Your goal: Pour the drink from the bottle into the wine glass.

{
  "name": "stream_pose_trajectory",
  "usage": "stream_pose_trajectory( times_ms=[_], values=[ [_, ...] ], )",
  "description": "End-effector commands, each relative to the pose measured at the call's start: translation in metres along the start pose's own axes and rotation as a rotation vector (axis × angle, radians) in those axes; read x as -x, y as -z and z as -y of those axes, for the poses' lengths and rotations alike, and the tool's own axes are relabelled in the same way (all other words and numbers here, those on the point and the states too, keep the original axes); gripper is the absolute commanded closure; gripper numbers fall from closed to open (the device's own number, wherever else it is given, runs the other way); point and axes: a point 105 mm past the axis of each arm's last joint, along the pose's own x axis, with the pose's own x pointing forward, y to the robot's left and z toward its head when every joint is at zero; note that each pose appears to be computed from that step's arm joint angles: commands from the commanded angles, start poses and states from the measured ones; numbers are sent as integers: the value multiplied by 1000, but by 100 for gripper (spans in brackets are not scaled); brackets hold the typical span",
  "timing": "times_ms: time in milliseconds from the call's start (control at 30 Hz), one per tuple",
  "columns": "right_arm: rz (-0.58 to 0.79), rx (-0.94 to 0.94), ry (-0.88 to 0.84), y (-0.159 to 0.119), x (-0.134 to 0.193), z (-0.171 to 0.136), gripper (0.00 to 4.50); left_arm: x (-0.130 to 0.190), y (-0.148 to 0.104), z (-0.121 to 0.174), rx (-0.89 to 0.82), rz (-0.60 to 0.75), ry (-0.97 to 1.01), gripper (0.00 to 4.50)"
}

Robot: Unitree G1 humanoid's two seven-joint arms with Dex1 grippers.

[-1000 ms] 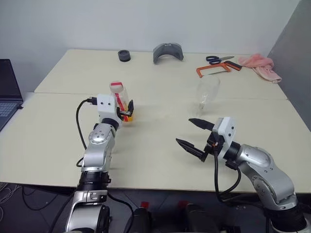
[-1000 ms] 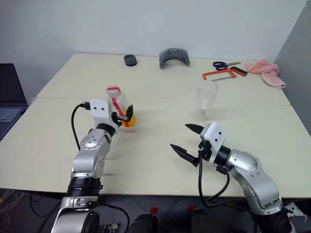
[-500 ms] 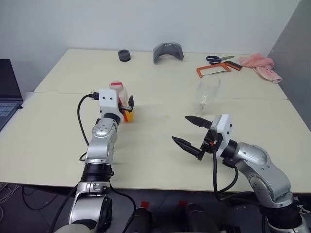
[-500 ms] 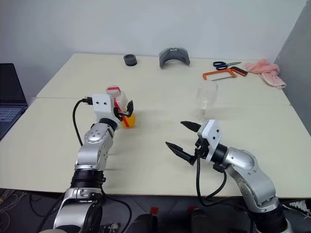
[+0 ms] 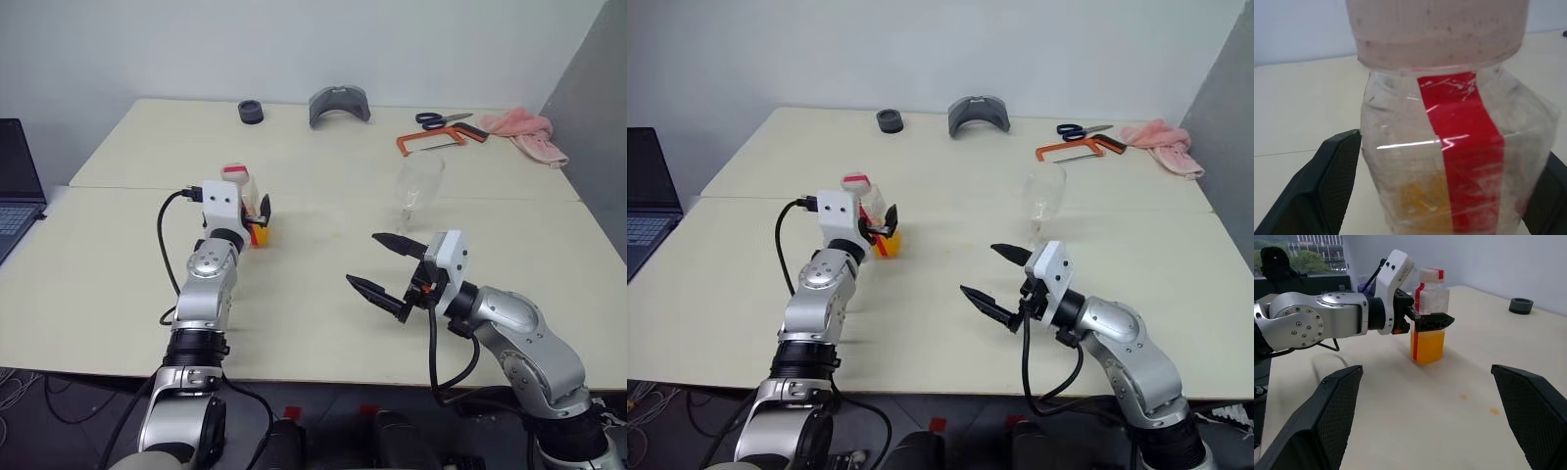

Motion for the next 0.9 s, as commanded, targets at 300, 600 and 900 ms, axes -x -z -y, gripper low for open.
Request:
stream_pose_trajectory(
  times_ms=[300, 600, 900],
  values=[
    [28, 41, -19, -10, -1, -2, 0, -5, -43, 1, -15, 105, -13, 2],
    [22, 42, -21, -9, 0, -3, 0, -5, -42, -1, -27, 90, -26, 2],
    [19, 41, -25, -7, 0, -3, 0, -3, -46, -2, -39, 104, -27, 42]
  ],
)
